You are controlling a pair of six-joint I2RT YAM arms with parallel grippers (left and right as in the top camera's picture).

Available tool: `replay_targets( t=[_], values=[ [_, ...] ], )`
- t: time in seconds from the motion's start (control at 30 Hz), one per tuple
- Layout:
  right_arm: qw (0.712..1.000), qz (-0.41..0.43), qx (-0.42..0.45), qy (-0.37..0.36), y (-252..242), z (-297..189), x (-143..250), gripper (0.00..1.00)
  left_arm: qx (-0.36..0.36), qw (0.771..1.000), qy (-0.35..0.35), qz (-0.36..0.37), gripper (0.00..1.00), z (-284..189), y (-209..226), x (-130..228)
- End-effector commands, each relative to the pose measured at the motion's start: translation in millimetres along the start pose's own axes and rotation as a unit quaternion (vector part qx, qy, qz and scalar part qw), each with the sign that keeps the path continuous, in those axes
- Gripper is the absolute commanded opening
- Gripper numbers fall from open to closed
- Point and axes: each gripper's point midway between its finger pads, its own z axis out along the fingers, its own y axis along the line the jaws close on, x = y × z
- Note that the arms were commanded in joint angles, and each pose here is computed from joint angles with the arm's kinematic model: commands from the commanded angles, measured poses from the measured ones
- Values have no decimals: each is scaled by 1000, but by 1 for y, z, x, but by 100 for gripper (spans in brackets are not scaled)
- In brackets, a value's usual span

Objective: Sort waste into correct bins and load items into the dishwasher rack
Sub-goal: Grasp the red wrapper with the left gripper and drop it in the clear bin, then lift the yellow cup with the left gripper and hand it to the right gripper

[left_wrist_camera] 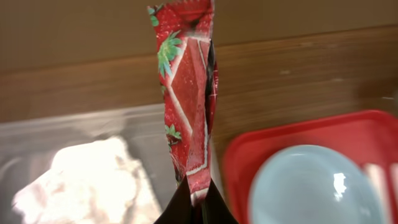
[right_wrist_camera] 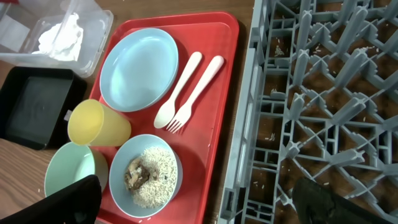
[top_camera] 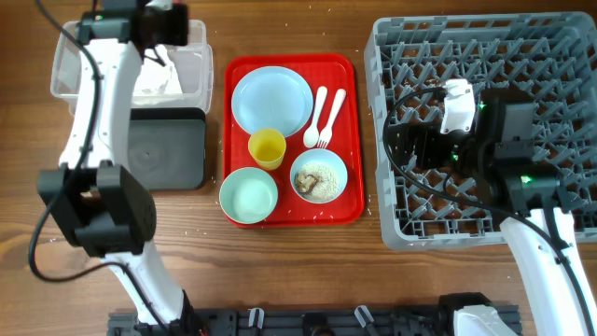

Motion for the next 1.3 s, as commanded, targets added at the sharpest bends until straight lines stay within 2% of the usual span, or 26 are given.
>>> replay_targets(
  t=[0.0,0.03,0.1,0.13,0.23,0.33,0.43,0.5,0.63,0.73,0.77,0.8,0.83,0.9,0.97,1.03,1.13,1.23,1.27],
  values=[
    [1000,4,-10,-9,4,-3,-7,100,-16,997,56,-44,19,50,40,44],
    [1000,4,-10,-9,4,-3,-7,100,-14,996,67,-49,50,56,43,51],
    [1000,4,-10,-9,4,-3,-7,100,-9,995,81,-50,96,57,39,58],
    [1000,4,-10,-9,4,-3,-7,100,-9,996,74,-47,100,51,38,53],
    [1000,4,-10,-9,4,-3,-7,100,1,998,49,-38,100,15,24,31],
    [1000,4,-10,-9,4,-3,-7,100,77,995,55,-26,100,-33,-31,27],
    [1000,5,-10,-9,4,-3,-7,100,104,983,126,-89,96,-40,-78,53],
    [1000,21,-10,-8,4,-3,-7,100,117,974,173,-90,92,-34,-110,74],
    [1000,18,-8,-10,3,-2,-8,100,129,956,250,-83,79,-42,-155,111],
    [1000,19,-8,-10,3,0,-9,100,129,948,281,-79,71,-47,-165,127],
    [1000,19,-8,-10,2,1,-10,100,130,944,295,-73,64,-46,-171,137],
    [1000,21,-8,-9,2,3,-9,100,128,937,316,-70,62,-44,-174,153],
    [1000,22,-8,-7,1,4,-9,100,117,932,335,-69,56,-43,-171,166],
    [1000,22,-8,-6,1,4,-9,100,91,926,359,-78,50,-38,-161,186],
    [1000,21,-8,-8,1,4,-10,99,87,922,367,-90,45,-28,-158,201],
    [1000,21,-8,-8,1,4,-10,100,93,919,374,-86,36,-20,-164,216],
    [1000,21,-8,-8,1,4,-10,100,94,917,379,-80,30,-10,-167,235],
    [1000,23,-9,-7,1,4,-9,100,95,919,374,-80,15,-2,-167,243],
    [999,33,-9,-7,1,4,-9,100,95,919,374,-80,4,-2,-167,243]
  ],
)
